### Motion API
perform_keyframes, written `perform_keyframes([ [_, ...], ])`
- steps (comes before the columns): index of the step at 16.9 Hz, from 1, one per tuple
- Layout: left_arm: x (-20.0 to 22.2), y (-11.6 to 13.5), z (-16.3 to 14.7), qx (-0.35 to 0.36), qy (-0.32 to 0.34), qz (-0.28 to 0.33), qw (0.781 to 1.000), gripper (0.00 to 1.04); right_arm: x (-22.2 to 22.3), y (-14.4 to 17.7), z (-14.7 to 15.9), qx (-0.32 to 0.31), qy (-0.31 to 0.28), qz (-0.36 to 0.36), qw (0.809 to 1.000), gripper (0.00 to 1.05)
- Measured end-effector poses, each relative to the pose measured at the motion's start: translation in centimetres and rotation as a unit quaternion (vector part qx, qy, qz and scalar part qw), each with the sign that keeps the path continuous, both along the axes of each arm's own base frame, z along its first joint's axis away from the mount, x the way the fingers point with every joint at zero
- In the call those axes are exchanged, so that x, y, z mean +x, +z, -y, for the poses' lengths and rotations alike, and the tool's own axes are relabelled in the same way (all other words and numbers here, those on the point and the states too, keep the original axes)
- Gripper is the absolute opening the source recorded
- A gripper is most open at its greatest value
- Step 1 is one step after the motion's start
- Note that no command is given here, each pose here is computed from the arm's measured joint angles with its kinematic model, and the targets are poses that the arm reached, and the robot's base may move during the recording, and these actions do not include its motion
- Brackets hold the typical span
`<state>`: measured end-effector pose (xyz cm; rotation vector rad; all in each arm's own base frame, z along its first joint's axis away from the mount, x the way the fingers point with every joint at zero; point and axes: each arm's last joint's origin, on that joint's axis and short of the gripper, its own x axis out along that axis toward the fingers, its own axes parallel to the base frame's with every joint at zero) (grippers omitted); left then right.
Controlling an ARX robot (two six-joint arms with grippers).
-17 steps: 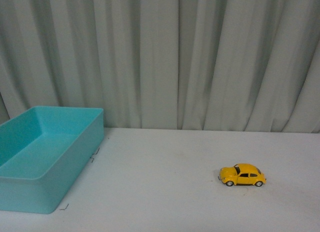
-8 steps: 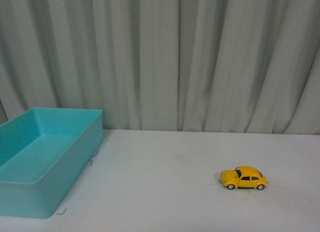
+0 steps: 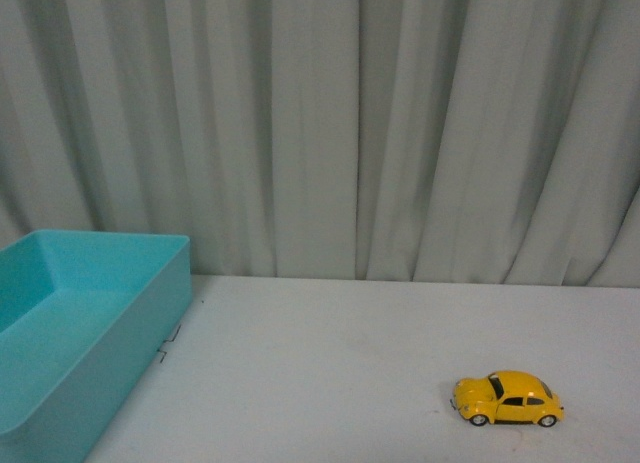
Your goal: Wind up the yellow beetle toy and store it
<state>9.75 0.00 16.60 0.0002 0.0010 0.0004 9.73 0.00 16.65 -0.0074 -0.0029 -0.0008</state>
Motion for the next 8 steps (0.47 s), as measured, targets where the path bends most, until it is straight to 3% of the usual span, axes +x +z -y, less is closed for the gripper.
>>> perform_keyframes([
  [8, 0.0, 0.0, 0.0, 0.0, 0.0, 0.0, 1.0, 0.98, 0.0, 0.0, 0.0, 0.0, 0.0, 0.0, 1.0, 0.98],
])
